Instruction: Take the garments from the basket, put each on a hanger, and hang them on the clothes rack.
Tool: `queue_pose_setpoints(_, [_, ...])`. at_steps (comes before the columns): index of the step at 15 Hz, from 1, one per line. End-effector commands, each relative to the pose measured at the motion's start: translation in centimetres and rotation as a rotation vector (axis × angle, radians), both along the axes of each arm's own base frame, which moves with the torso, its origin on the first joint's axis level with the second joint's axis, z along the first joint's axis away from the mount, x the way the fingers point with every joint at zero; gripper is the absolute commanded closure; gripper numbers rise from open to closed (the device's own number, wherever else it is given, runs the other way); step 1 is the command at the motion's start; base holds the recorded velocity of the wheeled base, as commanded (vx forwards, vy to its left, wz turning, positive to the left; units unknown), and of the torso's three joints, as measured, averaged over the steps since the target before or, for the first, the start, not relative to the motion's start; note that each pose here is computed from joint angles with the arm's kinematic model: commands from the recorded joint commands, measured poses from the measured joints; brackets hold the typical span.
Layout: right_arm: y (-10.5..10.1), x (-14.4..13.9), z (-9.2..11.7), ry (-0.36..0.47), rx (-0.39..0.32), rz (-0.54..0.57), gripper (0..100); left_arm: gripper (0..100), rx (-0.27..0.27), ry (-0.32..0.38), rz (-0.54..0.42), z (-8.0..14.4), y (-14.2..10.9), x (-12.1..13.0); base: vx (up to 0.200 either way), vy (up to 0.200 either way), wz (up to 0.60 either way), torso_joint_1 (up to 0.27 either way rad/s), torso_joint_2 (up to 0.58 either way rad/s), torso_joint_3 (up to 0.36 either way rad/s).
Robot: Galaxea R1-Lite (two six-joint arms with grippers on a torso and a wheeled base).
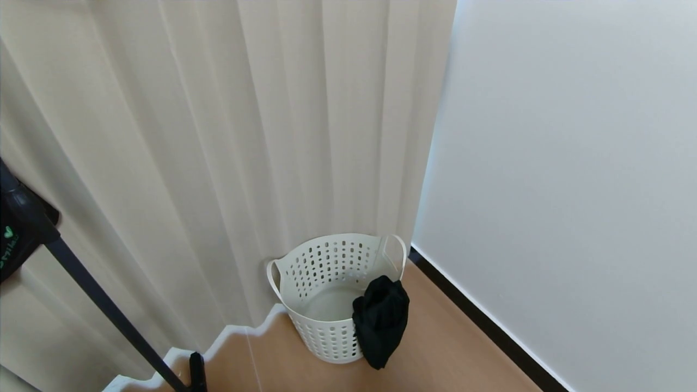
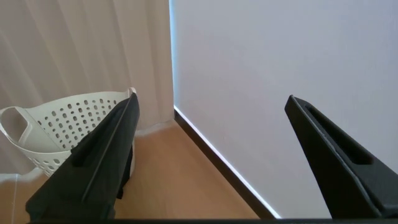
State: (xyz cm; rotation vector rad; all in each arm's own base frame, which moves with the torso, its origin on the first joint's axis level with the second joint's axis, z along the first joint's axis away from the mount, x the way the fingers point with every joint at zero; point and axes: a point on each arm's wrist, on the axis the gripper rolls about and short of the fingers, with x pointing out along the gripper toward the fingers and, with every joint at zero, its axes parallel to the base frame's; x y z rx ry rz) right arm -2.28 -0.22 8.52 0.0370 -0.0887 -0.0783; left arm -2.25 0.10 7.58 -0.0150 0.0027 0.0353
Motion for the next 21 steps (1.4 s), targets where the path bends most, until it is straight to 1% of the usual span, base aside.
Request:
queue_pose_setpoints(1, [0.0, 0.01, 0.0, 0.002, -0.001, 0.0, 0, 0, 0.0, 0.002, 0.001, 0.0, 0.0, 0.01, 0.0, 0.0, 0.0, 0.0, 0.0, 0.0])
queue_pose_setpoints(11, [0.0, 0.01, 0.0, 0.002, -0.001, 0.0, 0, 0, 0.0, 0.002, 0.001, 0.0, 0.0, 0.01, 0.0, 0.0, 0.0, 0.0, 0.0, -0.008])
queue_pose_setpoints(21, [0.0, 0.01, 0.0, 0.001, 0.001, 0.0, 0, 0, -0.002, 0.002, 0.0, 0.0, 0.0, 0.01, 0.0, 0.0, 0.0, 0.003, 0.0, -0.182])
